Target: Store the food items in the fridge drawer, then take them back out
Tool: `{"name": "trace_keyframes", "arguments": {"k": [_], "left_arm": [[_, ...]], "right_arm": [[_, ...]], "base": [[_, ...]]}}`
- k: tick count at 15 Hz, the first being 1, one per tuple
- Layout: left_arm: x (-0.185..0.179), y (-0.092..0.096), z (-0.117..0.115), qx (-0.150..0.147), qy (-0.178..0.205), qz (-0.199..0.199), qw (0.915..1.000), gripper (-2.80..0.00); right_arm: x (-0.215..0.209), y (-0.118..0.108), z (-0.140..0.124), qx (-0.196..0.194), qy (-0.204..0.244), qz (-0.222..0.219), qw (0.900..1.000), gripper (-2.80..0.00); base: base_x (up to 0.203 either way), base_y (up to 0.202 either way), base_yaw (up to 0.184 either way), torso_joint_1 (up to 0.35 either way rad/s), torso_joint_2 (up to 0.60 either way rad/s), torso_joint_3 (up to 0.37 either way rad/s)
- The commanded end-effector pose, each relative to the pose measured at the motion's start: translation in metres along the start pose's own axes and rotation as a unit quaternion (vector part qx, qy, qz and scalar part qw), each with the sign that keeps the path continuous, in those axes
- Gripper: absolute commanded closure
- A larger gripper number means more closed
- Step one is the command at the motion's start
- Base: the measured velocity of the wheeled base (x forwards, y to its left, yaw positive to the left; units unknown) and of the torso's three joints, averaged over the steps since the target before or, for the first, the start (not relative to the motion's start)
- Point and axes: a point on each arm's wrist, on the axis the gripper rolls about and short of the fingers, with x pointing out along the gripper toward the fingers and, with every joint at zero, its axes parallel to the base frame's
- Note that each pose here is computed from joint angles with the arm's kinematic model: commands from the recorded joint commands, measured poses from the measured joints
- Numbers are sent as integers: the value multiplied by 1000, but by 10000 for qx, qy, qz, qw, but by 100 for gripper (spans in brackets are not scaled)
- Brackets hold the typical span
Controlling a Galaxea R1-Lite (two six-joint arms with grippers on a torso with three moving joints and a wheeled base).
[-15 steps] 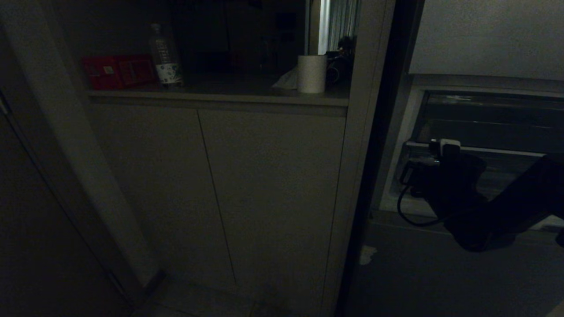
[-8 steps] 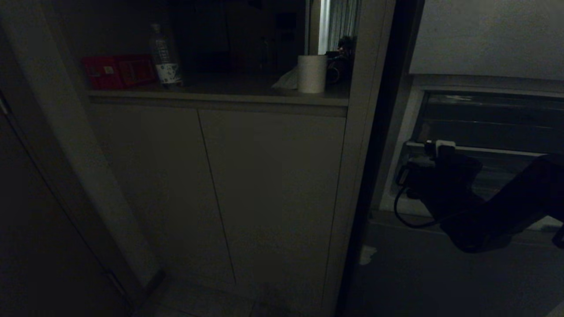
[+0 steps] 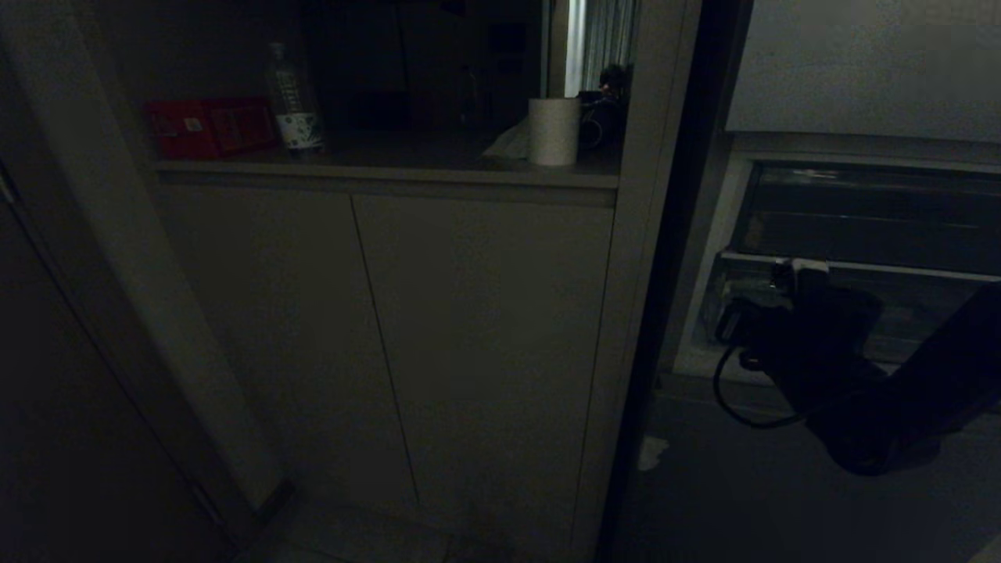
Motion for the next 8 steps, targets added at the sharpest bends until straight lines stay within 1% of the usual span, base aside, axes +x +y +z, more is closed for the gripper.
{"name": "trace_keyframes", "arguments": {"k": [1, 6, 8], "left_arm": [[0, 0, 0, -2, 3, 3, 10000, 0], [0, 0, 0, -2, 10, 3, 10000, 0], [0, 0, 0, -2, 3, 3, 10000, 0]], "right_arm": [[1, -1, -3, 4, -12, -10, 10000, -280], [5, -1, 5, -41, -183, 114, 9998, -280], [4, -2, 3, -37, -169, 206, 9996, -280]], "base": [[0, 0, 0, 0, 0, 0], [0, 0, 0, 0, 0, 0], [0, 0, 0, 0, 0, 0]]}}
